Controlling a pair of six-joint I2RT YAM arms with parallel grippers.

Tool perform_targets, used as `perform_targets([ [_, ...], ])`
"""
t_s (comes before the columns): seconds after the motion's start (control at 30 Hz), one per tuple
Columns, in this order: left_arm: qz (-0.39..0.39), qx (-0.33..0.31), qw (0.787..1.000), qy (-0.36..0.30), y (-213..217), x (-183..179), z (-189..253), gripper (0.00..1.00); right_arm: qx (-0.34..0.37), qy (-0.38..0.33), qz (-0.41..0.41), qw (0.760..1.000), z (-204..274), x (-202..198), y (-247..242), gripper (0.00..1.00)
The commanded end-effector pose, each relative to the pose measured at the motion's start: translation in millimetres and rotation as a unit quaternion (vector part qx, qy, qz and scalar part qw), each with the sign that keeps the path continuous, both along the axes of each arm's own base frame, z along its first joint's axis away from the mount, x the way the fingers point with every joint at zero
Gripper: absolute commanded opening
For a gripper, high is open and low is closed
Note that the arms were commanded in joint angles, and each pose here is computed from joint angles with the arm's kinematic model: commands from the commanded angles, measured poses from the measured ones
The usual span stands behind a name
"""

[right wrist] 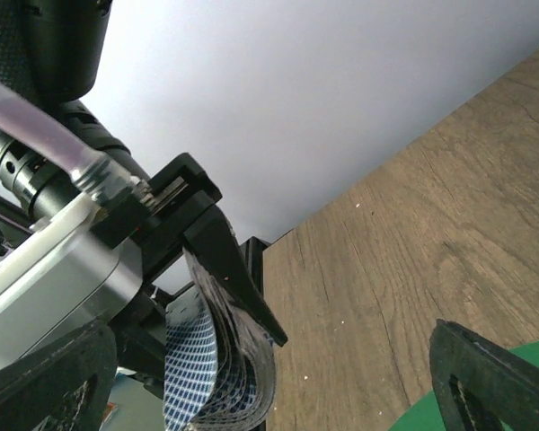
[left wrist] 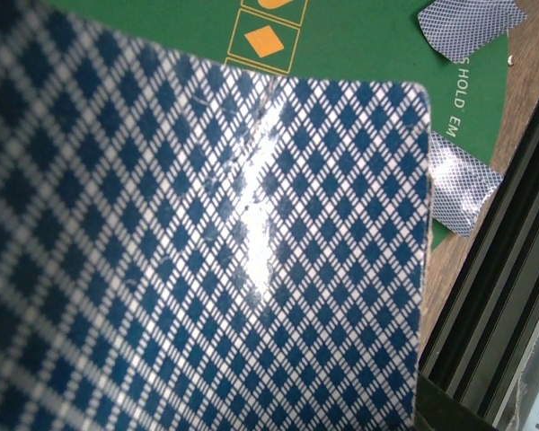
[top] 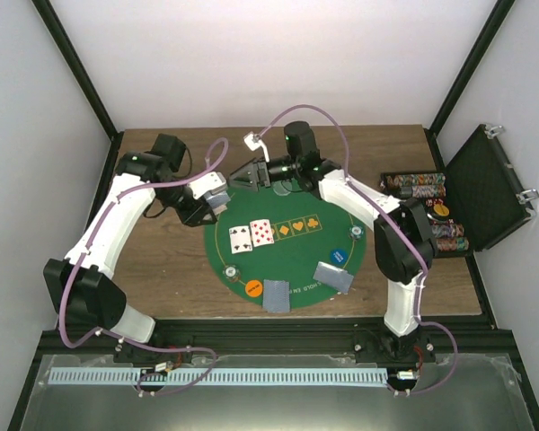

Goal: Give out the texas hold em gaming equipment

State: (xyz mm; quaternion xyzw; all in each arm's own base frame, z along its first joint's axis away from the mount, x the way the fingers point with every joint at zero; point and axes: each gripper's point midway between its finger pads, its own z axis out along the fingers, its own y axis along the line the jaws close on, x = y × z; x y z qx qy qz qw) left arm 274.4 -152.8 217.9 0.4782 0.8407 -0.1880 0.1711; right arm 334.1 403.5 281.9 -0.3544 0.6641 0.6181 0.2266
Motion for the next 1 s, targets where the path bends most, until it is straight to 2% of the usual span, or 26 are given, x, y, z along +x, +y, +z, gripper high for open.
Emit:
perform_targets([
  [0.0,-0.009,-0.015,1.000,-0.019,-7.9,5.3,10.3,0.42,0.005,0.002,0.024,1.000,4.9,-6.3,19.4,0.95],
  [0.3,0.001,-0.016,1.000,-0.024,-8.6,11.7,10.3,0.41,0.008,0.016,0.052,0.998,-2.8,-17.8,30.3,0.95],
  [0.43,0.003,-0.012,1.000,-0.023,-7.9,13.4,9.1,0.41,-0.004,0.022,0.035,0.999,-9.8,-13.6,31.1,0.92],
  [0.73,0.004,-0.007,1.000,-0.027,-5.9,14.0,7.5,0.41,-0.059,0.005,-0.028,0.998,-24.2,1.3,21.6,0.66],
  [0.97,0.007,-0.001,1.000,-0.027,-3.9,15.4,4.8,0.41,-0.070,-0.017,-0.049,0.996,-15.9,5.1,11.3,0.53],
])
